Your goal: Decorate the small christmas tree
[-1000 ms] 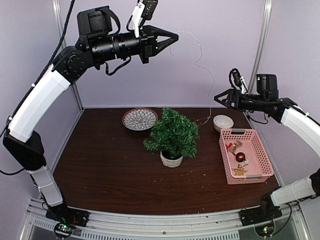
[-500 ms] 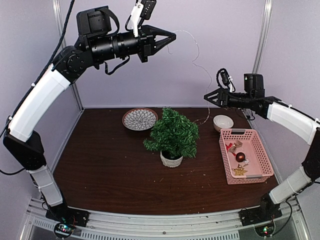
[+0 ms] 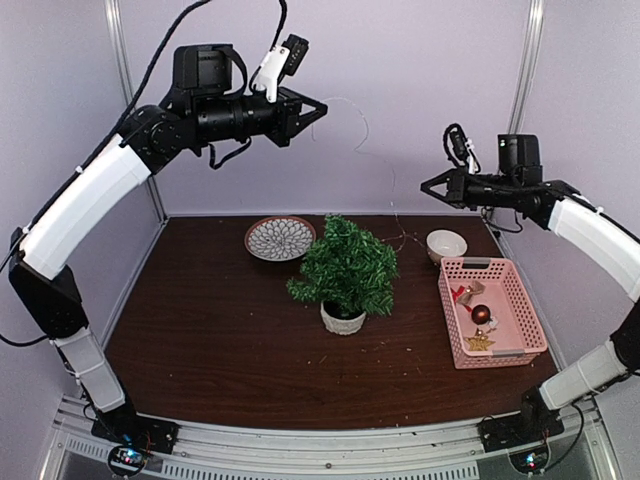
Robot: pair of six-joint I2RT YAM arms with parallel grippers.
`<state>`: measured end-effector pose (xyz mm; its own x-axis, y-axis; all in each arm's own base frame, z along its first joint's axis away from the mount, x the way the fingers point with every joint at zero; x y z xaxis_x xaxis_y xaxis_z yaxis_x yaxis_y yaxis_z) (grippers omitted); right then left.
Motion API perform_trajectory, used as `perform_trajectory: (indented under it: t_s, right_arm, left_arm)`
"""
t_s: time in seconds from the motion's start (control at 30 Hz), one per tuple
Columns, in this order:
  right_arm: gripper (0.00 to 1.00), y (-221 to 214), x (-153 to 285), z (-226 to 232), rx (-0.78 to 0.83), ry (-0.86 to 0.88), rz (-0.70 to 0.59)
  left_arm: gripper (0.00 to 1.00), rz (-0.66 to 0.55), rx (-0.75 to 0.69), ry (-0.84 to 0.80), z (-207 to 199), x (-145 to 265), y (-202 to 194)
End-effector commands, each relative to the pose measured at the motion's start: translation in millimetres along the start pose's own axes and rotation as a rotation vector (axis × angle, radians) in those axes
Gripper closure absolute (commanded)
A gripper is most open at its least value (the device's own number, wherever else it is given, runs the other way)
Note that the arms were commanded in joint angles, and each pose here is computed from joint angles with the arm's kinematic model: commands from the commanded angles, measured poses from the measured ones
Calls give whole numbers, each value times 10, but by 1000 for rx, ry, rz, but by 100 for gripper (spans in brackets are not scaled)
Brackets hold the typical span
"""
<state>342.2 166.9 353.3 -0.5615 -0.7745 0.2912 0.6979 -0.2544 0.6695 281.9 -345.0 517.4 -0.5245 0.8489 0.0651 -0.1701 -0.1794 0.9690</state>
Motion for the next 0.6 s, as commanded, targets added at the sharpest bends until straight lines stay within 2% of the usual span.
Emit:
perform_trajectory:
  t_s: [0.0,0.03,0.07,0.13,0.2,0.4,0.57]
  right_arm:
    - [100,1,321,151,49,-107,-27]
    - [100,-25,331,136,59,-111,-22]
    - [88,-58,322,114,70,-110,-14]
    - [58,-117,251,44,79,-94,4]
    - [46,-143,141,-30,63,-69,15]
    - [36,-90,-167,-166,16,-14,52]
    - [35,-24,-343,-150,13,89,74]
  left_arm:
    - [100,83,64,109,156,88,-206]
    - [100,81,67,94,137,91,-232]
    - [100,67,68,76,118,105,-224]
    - [100,27,70,40,85,109,-157]
    - [100,-10,63,0,60,116,-48]
    - [100,-127,38,-65,23,188,268]
    - [100,-197,47,-101,1,224,422]
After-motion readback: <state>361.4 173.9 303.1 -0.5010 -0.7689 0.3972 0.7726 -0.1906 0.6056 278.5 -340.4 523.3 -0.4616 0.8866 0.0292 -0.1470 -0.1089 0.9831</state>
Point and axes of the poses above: each gripper's point midway between its finger pads, its own x axis back along the fingers, its own z axis along the line the jaws close on, y = z × x, the point moved 6 cm from there along x, back along the fingers, and after that the axes turned 10 degrees about -x, right-handed, at the moved point
